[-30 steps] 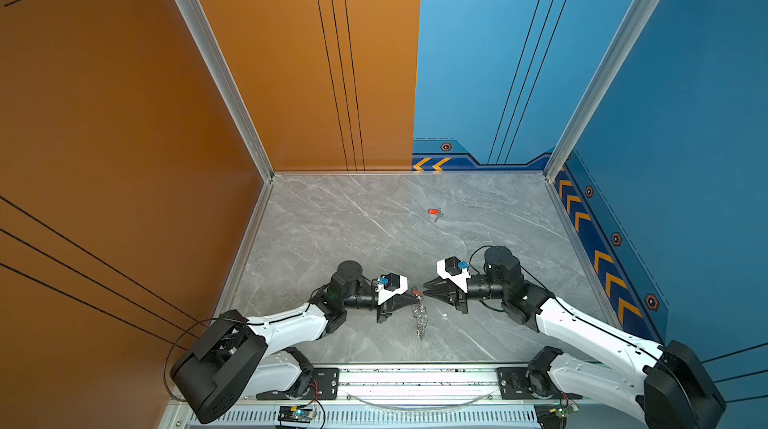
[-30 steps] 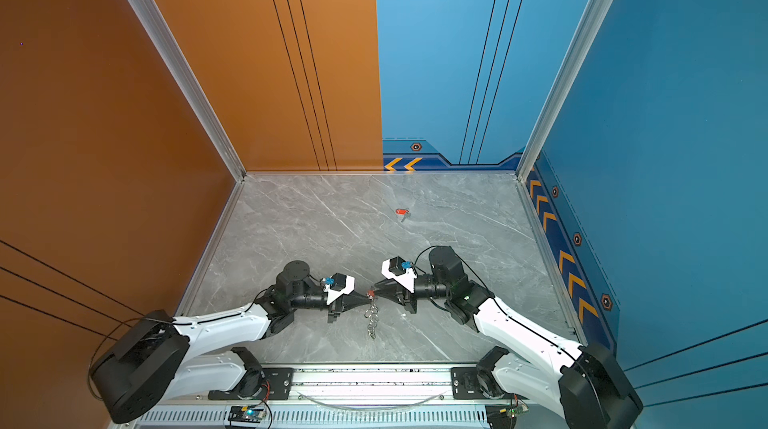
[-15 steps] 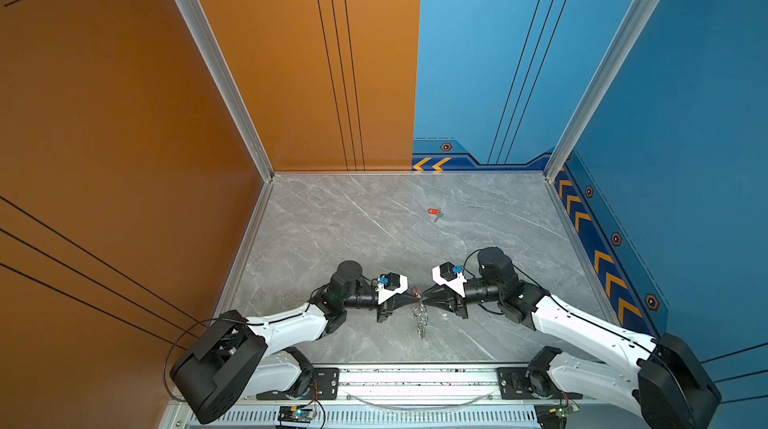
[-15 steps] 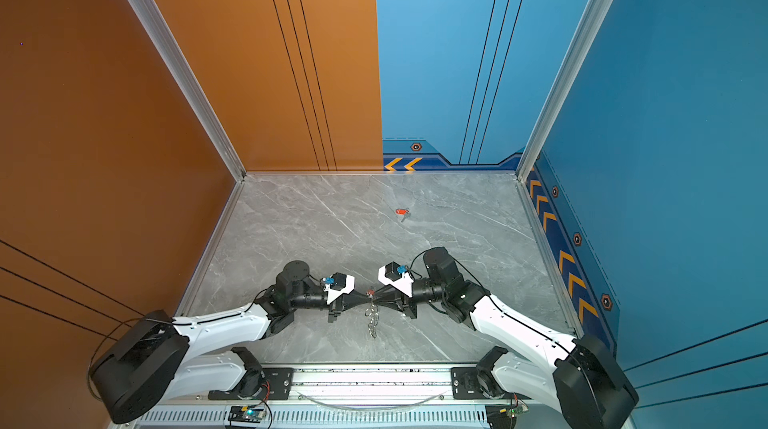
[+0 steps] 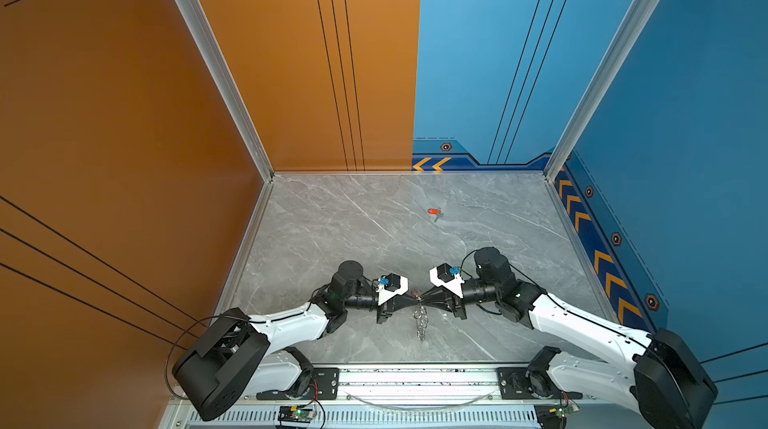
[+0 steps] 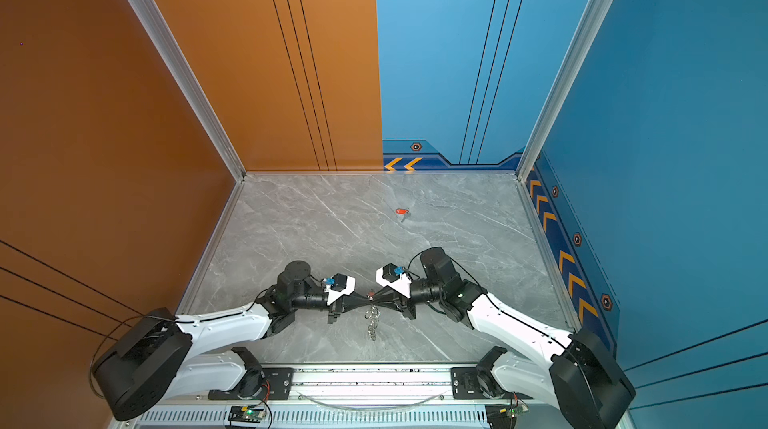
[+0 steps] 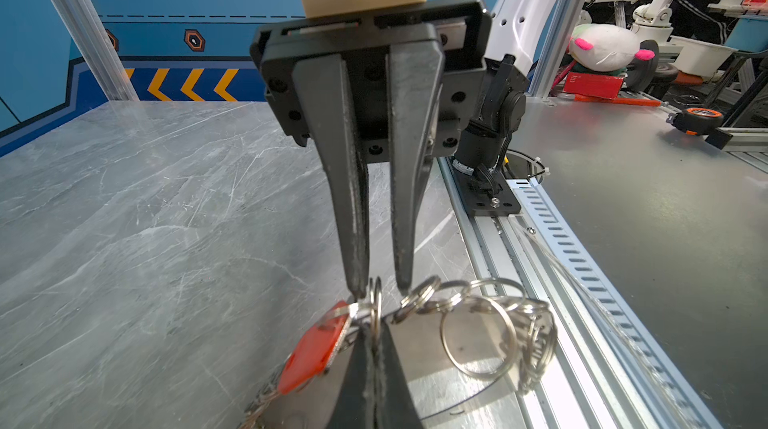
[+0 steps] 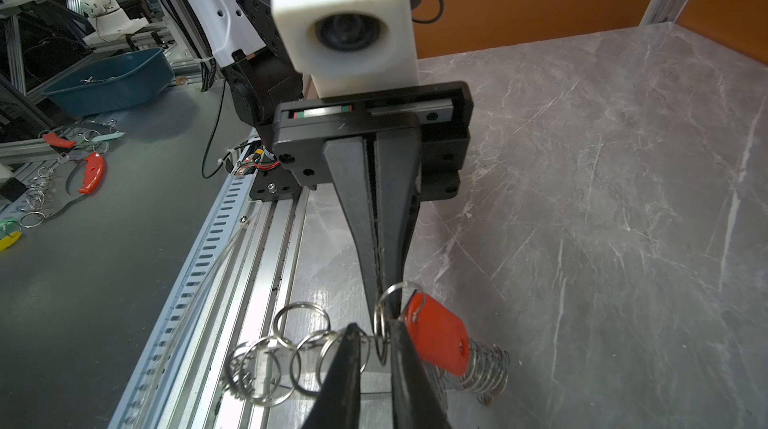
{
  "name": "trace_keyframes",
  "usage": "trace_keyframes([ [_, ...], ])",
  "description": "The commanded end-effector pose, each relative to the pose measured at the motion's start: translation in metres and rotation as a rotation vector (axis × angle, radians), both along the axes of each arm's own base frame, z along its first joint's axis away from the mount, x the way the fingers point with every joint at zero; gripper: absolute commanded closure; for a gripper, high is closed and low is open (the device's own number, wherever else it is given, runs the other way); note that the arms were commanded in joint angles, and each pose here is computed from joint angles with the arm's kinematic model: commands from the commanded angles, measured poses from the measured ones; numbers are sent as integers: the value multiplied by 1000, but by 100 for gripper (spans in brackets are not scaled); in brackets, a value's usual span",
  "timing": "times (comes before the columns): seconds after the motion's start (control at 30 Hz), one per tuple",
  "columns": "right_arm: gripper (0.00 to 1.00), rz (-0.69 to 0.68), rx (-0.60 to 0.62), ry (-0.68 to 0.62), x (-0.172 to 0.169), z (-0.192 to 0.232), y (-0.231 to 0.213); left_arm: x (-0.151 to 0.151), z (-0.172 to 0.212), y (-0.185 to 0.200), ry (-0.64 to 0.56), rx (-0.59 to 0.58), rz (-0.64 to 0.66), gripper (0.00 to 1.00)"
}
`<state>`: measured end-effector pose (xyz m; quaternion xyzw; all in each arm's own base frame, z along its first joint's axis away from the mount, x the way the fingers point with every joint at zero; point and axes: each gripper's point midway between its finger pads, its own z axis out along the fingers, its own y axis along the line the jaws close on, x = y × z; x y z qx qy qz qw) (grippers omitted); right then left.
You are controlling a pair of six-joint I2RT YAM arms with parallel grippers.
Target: Put the keys on the keyring
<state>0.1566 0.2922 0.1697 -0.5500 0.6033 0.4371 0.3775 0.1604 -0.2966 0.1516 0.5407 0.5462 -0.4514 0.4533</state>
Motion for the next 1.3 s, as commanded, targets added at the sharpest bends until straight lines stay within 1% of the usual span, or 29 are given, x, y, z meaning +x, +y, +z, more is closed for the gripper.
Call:
trace_keyframes([
  [0.0, 87, 11, -1, -11, 1, 6, 4, -4, 8, -4, -13, -27, -37, 100],
  [0.23, 93, 15, -22, -2, 1, 2, 4, -3, 9, -4, -15, -27, -35, 100],
  [0.37, 89, 5, -36, -2, 3, -1, 4, -2, 9, -3, -21, -28, -25, 100],
  [0.57, 87, 9, -46, 3, 3, -3, 5, -1, 10, -3, -26, -28, -21, 100],
  [0.7, 91, 12, -37, -3, 3, 0, 5, -1, 9, -3, -21, -26, -24, 100],
  [0.93, 100, 0, -49, 0, 5, -3, 5, 0, 8, -4, -18, -23, -22, 100],
  [1.07, 100, -35, -67, -22, 11, -5, 4, 1, 7, -4, -15, -21, -18, 100],
  [1.27, 100, -75, -79, -57, 17, -7, 0, 2, 7, -3, -2, -22, -12, 87],
])
